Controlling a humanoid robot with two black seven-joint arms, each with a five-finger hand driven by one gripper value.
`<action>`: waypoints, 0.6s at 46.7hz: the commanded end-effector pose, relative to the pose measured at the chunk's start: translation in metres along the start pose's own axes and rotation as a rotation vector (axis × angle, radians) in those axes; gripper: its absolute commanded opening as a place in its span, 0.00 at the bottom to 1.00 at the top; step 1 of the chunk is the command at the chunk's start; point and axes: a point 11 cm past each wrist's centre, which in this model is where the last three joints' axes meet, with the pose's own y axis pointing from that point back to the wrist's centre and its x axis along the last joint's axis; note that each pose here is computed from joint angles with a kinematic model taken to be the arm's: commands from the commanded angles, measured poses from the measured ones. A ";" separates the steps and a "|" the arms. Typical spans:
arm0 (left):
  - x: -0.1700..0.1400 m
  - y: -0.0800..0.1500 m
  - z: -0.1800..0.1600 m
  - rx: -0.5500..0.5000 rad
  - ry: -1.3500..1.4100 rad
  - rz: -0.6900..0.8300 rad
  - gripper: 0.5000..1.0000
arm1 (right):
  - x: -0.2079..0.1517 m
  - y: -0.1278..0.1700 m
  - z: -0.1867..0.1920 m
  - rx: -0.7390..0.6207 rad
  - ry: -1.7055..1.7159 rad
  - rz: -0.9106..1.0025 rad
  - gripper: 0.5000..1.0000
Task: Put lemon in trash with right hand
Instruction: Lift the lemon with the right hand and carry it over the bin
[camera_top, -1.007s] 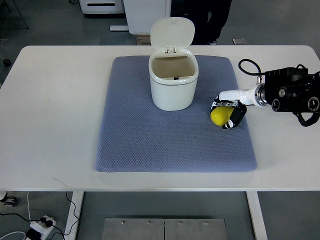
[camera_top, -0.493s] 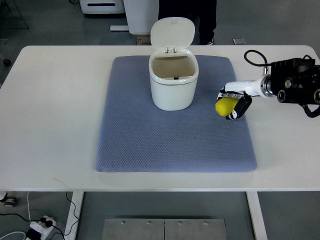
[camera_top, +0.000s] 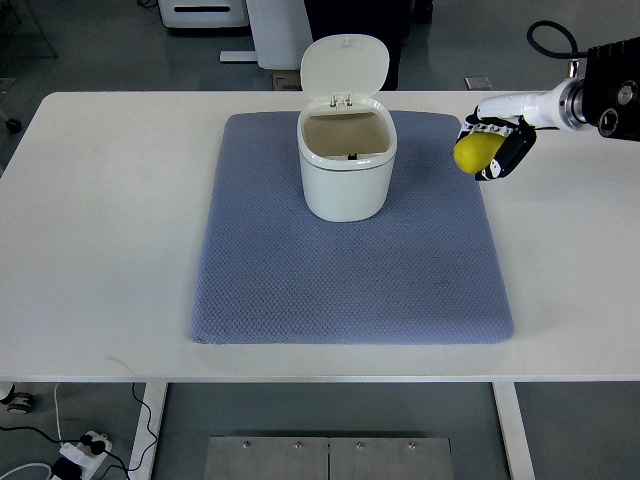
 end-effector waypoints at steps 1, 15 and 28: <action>0.000 0.000 0.000 0.000 0.000 0.001 1.00 | 0.011 0.006 -0.007 0.009 0.008 0.017 0.00; 0.000 0.000 0.000 0.000 0.000 -0.001 1.00 | 0.035 0.015 -0.037 0.058 0.010 0.068 0.00; 0.000 0.000 0.000 0.000 0.000 0.001 1.00 | 0.041 0.012 -0.061 0.109 -0.002 0.086 0.00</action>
